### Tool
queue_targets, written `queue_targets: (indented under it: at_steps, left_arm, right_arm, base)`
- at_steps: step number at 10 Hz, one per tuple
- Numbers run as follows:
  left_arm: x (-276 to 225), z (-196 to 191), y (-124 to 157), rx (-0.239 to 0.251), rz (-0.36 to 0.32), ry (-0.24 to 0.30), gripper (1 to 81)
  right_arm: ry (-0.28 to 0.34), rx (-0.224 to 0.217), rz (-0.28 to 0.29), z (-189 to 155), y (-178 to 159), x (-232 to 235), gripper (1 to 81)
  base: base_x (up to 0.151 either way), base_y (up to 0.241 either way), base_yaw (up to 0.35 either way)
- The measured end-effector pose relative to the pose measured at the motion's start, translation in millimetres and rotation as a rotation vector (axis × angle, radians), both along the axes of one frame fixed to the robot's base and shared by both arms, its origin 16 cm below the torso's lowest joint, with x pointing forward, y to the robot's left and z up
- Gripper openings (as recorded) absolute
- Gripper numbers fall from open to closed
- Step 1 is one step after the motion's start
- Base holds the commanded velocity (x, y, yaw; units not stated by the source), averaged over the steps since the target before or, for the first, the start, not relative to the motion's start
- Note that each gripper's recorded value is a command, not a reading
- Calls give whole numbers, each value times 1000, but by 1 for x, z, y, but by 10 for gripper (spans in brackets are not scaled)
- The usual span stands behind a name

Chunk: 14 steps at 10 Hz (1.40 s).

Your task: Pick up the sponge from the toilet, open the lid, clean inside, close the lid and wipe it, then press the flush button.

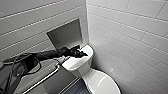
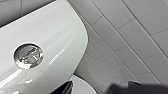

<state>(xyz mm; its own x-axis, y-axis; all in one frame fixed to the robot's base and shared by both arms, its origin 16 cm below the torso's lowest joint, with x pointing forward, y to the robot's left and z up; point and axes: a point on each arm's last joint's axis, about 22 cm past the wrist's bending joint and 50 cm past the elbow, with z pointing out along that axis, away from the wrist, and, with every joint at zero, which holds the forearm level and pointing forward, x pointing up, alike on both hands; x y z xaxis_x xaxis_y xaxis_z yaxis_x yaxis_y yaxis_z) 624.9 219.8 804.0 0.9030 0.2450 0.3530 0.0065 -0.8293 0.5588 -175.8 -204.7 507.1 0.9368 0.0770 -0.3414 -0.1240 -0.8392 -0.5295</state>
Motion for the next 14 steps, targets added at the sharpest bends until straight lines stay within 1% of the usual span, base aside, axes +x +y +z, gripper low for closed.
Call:
queue_targets:
  at_steps: [1, 3, 4, 6, 7, 8, 9, 10, 12, 14]
  left_arm:
    - [9, 2, 1, 2, 14, -6, 811]
    - [17, -15, 16, 29, 63, 15, 811]
    - [25, -16, 18, 41, 75, 12, 811]
    - [58, 7, 16, 77, 72, -28, 811]
    - [71, 20, 20, 108, 73, -41, 811]
    - [79, 28, 32, 143, 81, -44, 811]
    - [82, 28, 43, 181, 84, -43, 811]
    - [77, 20, 47, 204, 81, -23, 811]
    - [70, 8, 51, 213, 87, -2, 811]
    - [76, 5, 70, 235, 125, 0, 811]
  right_arm:
    - [0, 0, 0, 0, 0, 0, 10]
    - [1, 0, 0, 0, 0, 0, 10]
    - [2, 0, 0, 0, 0, -1, 10]
    - [14, -1, -1, 1, 0, -5, 10]
    - [7, -4, -5, 0, 0, -2, 10]
    - [0, -6, -9, 0, 0, -1, 10]
    - [0, -6, -9, 0, 0, -1, 10]
    - [-1, -6, -10, 0, 0, -1, 10]
    - [-2, -7, -10, -1, 0, 0, 10]
    - [-2, -7, -10, -1, 0, 0, 10]
  base:
    - [0, 0, 0]
    - [0, 0, 0]
    - [0, 0, 0]
    - [0, 0, 0]
    - [0, 0, 0]
    - [0, 0, 0]
    - [0, 0, 0]
    - [0, 0, 0]
    - [0, 0, 0]
    - [0, 0, 0]
